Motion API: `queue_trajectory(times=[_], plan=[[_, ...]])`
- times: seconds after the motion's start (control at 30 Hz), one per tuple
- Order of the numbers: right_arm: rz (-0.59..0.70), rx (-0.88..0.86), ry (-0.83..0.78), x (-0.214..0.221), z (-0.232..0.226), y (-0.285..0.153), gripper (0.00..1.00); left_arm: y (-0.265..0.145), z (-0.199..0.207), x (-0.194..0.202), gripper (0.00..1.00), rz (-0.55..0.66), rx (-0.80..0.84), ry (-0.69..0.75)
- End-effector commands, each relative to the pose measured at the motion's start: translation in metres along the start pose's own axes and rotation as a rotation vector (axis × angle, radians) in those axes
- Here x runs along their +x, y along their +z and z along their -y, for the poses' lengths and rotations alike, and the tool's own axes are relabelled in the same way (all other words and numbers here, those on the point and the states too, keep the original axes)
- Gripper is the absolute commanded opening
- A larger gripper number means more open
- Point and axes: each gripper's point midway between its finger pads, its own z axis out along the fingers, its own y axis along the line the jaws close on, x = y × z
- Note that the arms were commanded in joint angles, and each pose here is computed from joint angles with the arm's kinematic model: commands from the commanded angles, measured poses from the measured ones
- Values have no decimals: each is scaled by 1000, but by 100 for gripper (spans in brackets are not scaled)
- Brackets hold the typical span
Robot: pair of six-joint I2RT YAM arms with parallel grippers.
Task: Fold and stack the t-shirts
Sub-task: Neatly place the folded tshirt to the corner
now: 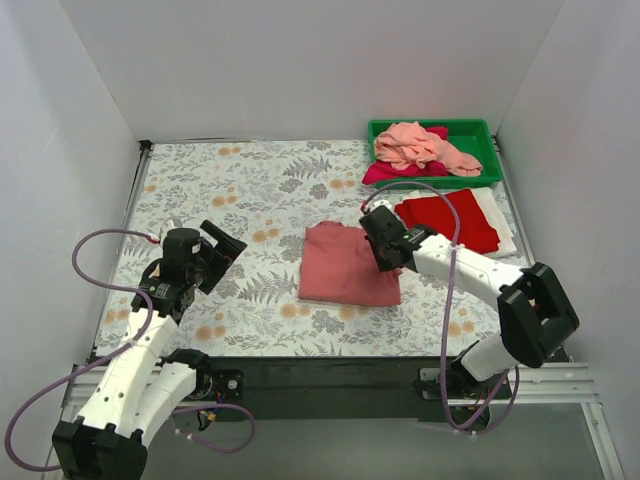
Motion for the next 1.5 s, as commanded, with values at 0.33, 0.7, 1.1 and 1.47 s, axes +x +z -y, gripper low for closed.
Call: queue_trajectory(times=[0.33,0.7,1.1,1.47], plan=[[42,401,-296,-49,167,-39,1,-21,4,-31,98,149,-16,-27],[122,495,-416,-105,192,-71,1,-9,-9,-25,98,116,-81,37],[270,565,-303,-152,211,-120,1,-5,-10,-22,98,102,-84,50],[381,444,-240,-177,198,-150,1,-3,-9,-22,98,95,-84,58]])
